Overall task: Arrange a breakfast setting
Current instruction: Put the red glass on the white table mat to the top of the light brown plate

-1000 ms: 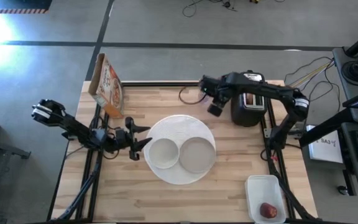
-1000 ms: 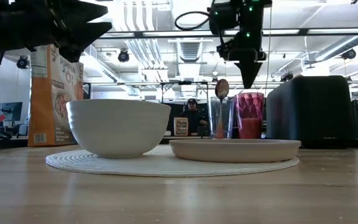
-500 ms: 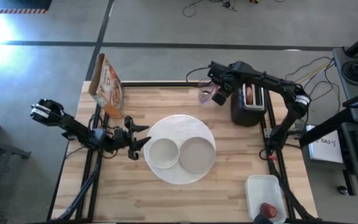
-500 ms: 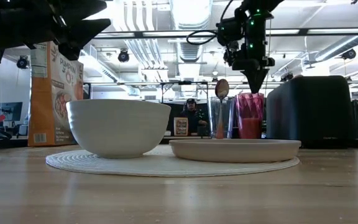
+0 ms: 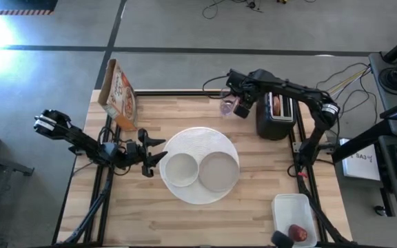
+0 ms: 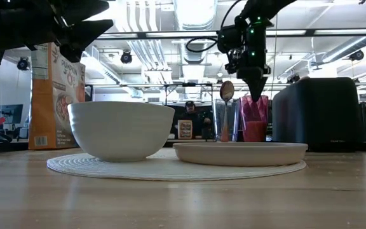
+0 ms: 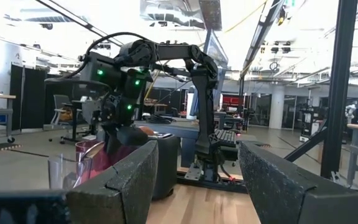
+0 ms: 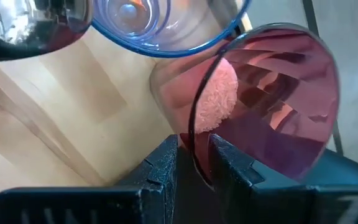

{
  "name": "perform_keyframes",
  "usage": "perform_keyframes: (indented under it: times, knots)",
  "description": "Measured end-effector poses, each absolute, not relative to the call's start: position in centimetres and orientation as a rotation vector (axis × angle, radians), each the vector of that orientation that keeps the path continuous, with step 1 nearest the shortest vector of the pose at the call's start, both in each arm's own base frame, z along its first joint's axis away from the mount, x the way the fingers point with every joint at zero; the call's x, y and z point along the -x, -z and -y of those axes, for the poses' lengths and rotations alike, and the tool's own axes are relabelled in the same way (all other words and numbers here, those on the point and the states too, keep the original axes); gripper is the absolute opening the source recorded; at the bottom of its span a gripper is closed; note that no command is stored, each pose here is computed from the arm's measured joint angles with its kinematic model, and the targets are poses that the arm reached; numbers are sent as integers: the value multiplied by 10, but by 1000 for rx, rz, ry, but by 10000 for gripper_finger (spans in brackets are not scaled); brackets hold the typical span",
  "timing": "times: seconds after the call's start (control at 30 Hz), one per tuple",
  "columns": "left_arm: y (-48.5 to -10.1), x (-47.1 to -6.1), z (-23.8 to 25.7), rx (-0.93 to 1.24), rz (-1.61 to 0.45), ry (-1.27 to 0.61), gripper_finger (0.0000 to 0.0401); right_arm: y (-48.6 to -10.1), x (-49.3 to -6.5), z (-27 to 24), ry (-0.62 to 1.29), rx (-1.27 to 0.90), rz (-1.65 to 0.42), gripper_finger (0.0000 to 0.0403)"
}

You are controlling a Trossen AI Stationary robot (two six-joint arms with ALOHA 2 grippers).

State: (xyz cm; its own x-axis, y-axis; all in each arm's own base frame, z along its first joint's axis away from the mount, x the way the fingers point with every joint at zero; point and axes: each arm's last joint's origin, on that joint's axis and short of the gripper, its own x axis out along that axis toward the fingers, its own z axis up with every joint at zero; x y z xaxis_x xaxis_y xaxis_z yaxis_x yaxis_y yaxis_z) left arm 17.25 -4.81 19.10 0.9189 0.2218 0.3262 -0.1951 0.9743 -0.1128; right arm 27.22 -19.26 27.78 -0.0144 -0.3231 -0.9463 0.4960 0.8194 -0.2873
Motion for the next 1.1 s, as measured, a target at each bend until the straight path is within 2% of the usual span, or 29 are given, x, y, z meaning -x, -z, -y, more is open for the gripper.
perform_keyframes:
  times: [0.37,0.5,0.7,1.1]
  knots:
    - [-191,-173,48,80,343,-214,208,-265,-279,196,574,-162,-1476,75]
    - [-191,-173,48,80,343,-214,208,-263,-279,197,569,-160,-1483,59]
    - [-191,-173,48,79,343,-214,208,-263,-279,197,548,-160,-1486,15]
    - [-191,-173,48,80,343,-215,208,-263,-271,191,540,-226,-1560,9]
